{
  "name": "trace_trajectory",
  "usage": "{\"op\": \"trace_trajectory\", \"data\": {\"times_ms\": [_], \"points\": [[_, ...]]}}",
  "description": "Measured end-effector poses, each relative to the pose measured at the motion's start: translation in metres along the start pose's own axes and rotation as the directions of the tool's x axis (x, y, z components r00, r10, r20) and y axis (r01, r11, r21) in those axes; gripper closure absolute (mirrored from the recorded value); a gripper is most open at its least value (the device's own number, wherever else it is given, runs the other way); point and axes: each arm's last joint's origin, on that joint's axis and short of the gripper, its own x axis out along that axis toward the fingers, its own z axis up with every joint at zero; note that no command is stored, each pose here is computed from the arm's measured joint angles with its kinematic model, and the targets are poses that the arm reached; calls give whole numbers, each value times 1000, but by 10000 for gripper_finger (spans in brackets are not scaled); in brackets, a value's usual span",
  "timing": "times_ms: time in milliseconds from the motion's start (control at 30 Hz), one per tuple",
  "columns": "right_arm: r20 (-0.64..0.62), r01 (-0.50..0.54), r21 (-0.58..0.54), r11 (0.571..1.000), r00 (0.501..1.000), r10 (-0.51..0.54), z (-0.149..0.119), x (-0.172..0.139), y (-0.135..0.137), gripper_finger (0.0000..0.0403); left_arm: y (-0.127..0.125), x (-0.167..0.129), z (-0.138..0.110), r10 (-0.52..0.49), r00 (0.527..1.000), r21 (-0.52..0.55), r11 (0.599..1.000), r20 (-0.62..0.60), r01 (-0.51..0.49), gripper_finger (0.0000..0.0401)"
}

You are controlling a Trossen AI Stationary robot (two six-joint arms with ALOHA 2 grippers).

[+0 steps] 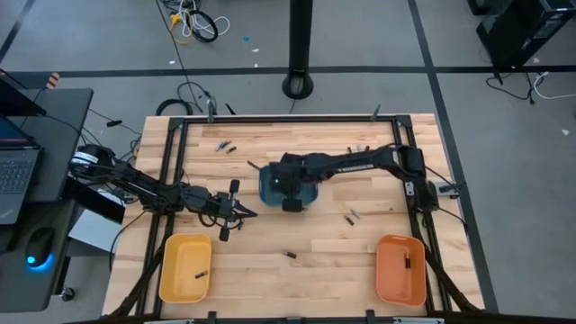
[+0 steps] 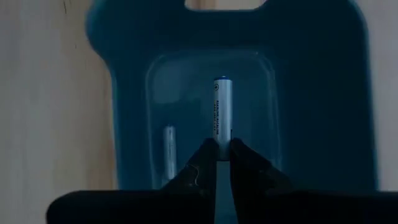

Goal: Sort batteries
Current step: Put the silver battery into the blue bin, then put the large black battery into the orange bin

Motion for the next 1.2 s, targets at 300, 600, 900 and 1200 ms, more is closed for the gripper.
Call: {"op": "trace_trajectory", "data": {"times_ms": [300,600,900,1200], "points": [[-31,-21,50,999,999,23,-26,30,-20,368,0,0,-1,-1,1000,0,1000,-5,1,396],[-26,-18,101,995,999,20,-38,44,-26,359,0,0,-1,-1,1000,0,1000,-6,1,396],[-9,-7,120,993,1000,8,-33,40,-23,305,0,0,-1,0,1000,0,1000,-5,0,396],[12,-4,6,1000,1000,4,-1,2,1,269,0,0,-1,-1,1000,-1,1000,-10,1,396]]}}
